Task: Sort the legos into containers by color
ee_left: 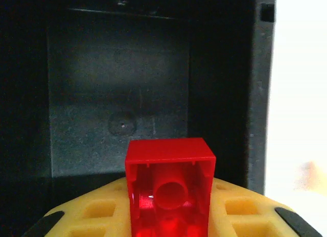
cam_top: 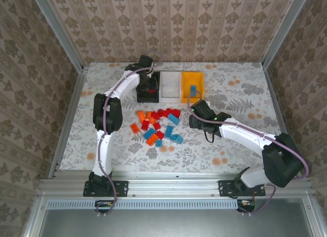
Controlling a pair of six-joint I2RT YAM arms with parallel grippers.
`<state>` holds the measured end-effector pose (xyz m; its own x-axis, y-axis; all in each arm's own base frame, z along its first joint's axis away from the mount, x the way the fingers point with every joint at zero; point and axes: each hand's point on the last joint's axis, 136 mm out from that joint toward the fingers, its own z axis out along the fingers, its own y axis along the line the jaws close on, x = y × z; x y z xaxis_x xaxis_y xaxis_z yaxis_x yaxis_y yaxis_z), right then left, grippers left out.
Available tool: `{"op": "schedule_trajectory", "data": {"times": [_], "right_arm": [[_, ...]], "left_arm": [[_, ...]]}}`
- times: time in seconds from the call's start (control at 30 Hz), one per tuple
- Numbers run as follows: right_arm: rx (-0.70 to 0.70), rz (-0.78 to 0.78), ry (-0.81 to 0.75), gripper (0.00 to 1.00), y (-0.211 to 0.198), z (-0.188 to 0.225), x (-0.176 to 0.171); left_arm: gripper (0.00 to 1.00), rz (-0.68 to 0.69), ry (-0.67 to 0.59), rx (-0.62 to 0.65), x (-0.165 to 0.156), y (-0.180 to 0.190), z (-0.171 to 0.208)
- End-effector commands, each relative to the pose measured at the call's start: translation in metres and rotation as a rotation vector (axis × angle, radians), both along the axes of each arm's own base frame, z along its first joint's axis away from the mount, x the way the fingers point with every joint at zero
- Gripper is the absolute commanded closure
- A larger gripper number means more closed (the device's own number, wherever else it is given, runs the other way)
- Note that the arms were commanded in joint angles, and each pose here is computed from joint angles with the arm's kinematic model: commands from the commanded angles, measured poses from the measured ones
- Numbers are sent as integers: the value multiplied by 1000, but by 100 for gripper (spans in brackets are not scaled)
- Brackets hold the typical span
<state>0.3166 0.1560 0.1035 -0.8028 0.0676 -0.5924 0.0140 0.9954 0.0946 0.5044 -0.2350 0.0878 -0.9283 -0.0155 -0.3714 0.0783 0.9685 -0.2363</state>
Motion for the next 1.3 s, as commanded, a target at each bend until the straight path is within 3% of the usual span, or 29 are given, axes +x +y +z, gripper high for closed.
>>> {"op": "schedule_trajectory", "data": {"times": [0.0,0.17,0.27,0.4,0.57,0.63,0.73,0.8,1.0,1.27], "right_arm": [[-12,-7,-33,40,-8,14,-2],[-22,-30,-100,35,-22,44,2],[4,-50,-149,33,-29,65,5],[65,-33,-181,33,-20,82,8],[102,82,-151,36,43,72,16],[78,127,-126,39,71,60,24],[71,163,-101,56,105,44,44],[67,215,-86,60,130,37,53],[45,367,-24,54,211,9,60],[-6,421,-17,37,266,-23,74]], "left_arm": [[62,39,-2,-13,3,6,13],[40,10,5,-62,-2,-2,24],[32,1,-17,-89,-7,-4,41],[30,-8,-76,-143,-16,-4,77],[26,16,-177,-218,-51,18,113],[23,64,-174,-244,-76,38,99],[17,157,-116,-292,-119,70,64],[15,198,-71,-330,-148,88,42],[8,338,2,-292,-214,145,-5],[1,519,-31,-239,-246,198,-8]]}}
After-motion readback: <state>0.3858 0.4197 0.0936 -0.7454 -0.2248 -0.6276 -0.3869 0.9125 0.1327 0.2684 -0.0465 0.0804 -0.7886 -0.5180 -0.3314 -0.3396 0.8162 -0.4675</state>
